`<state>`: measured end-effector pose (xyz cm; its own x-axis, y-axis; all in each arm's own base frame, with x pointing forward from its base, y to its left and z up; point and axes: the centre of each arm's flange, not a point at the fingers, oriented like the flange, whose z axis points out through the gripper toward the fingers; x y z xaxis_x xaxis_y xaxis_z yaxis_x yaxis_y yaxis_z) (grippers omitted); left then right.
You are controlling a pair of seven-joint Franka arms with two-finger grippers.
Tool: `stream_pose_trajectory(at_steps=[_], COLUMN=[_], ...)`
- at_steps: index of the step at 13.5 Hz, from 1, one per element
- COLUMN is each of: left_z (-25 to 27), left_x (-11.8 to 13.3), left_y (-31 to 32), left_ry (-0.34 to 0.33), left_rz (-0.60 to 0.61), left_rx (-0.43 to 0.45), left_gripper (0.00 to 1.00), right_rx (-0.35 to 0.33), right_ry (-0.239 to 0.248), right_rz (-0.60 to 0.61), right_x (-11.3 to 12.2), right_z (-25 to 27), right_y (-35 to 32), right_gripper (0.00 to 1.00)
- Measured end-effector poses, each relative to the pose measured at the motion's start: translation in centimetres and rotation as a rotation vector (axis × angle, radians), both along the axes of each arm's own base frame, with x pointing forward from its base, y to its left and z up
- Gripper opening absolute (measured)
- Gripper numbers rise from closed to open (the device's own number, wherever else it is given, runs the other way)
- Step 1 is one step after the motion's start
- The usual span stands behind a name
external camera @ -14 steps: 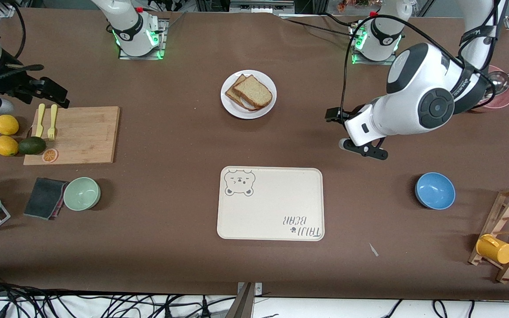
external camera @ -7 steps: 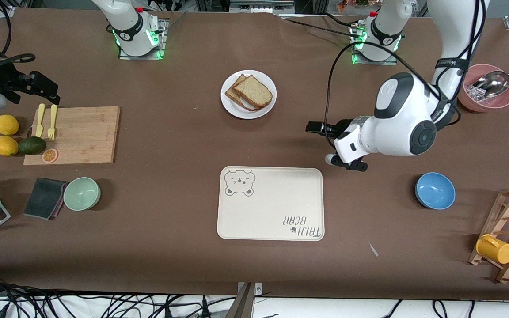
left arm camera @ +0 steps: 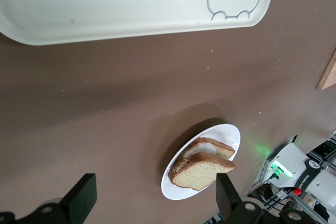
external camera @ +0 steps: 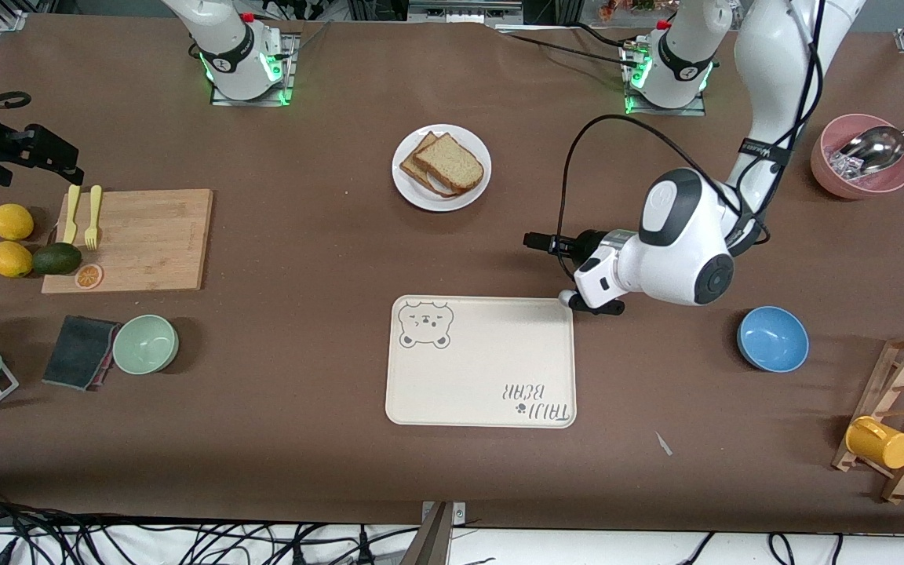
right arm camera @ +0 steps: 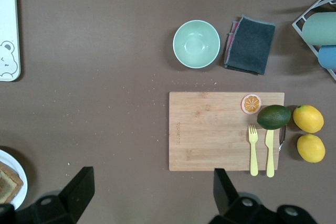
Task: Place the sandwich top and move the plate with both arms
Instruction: 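Reach the left gripper to the white plate rim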
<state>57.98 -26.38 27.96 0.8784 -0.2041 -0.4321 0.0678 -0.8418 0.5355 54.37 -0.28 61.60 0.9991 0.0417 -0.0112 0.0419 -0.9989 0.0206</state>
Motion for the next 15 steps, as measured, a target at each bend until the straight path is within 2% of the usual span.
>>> stream_pose_trajectory(at_steps=[4, 8, 10, 13, 15], left_z=[-4.6, -7.5, -9.2, -11.8, -11.7], left_x=[-3.0, -5.6, -7.7, -12.0, -14.5], left_y=[-0.3, 1.2, 1.4, 0.8, -1.8], left_ry=[0.087, 0.14, 0.176, 0.194, 0.156], left_rz=[-0.03, -0.055, -0.034, -0.084, -0.112], left_rx=[-0.159, -0.222, -0.302, -0.388, -0.39], left_gripper=[1.0, 1.0, 1.0, 0.96, 0.9], right_rx=[0.001, 0.001, 0.001, 0.001, 0.001], right_ry=[0.006, 0.012, 0.014, 0.017, 0.017], right_rz=[0.007, 0.012, 0.012, 0.012, 0.014], right_x=[0.2, 0.3, 0.4, 0.5, 0.5], right_z=[-0.3, -0.7, -0.8, -0.9, -0.9], right_y=[0.4, 0.6, 0.6, 0.7, 0.7], right_gripper=[1.0, 1.0, 1.0, 1.0, 1.0])
